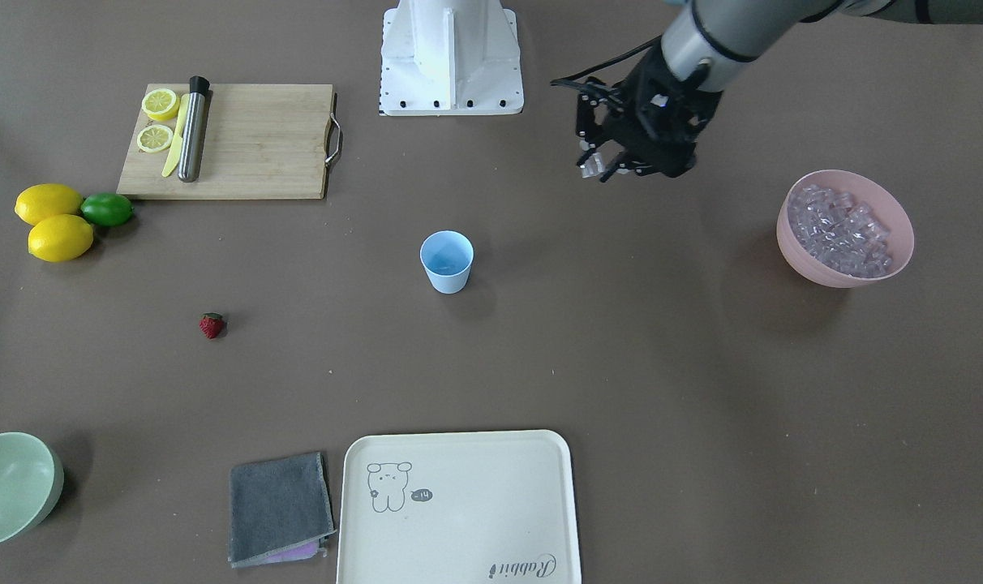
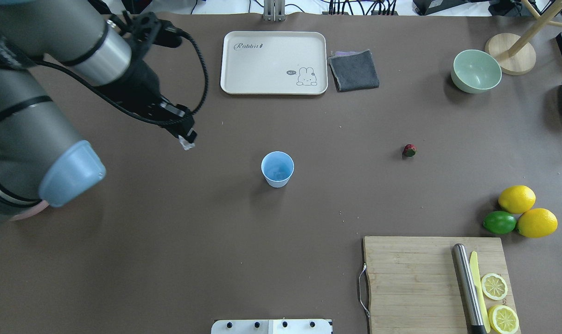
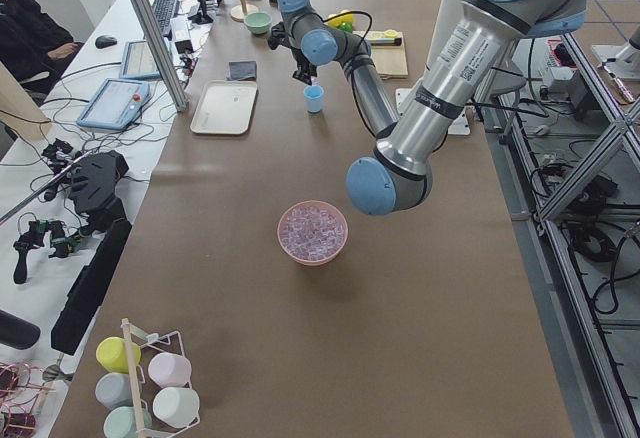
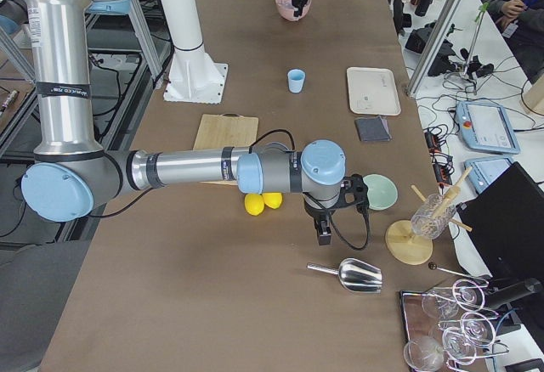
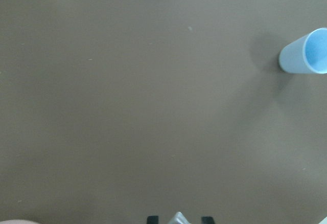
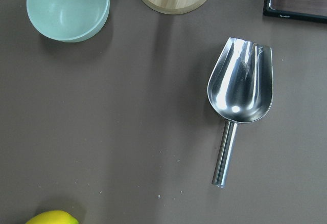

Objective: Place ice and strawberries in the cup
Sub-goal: 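Carry the ice cube with the left gripper over the blue cup, then open the left gripper to release the ice cube into the cup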

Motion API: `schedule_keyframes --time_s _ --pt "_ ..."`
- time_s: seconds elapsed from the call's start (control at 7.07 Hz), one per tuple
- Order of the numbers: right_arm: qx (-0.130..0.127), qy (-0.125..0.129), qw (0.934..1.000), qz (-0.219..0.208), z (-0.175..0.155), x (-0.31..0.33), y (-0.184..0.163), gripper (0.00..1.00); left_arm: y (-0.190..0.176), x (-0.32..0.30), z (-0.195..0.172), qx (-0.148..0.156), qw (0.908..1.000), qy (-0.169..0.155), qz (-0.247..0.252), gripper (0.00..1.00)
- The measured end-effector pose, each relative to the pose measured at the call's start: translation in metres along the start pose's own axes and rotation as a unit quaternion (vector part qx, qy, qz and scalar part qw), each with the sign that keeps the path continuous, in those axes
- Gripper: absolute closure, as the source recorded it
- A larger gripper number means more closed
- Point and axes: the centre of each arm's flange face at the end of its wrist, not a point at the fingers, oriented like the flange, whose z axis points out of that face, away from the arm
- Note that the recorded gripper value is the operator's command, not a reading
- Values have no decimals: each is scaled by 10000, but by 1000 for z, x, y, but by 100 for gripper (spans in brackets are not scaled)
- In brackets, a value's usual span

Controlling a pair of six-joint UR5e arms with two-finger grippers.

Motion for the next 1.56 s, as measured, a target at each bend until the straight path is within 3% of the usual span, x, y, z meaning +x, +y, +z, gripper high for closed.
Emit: schedule_keyframes --time_s 0.42,0.71,0.99,1.56 --pt "25 -5 10000 -23 -2 -2 -1 0 -20 53 90 378 9991 -175 -52 100" --pt "29 -3 10000 -32 -2 -3 0 0 -25 64 131 662 9974 -273 -63 100" --pt "38 3 10000 -47 -3 -4 2 0 -17 74 153 708 9970 -317 -79 100" --pt "38 0 10000 -46 -4 -4 6 0 -19 83 158 823 9958 -405 -77 100"
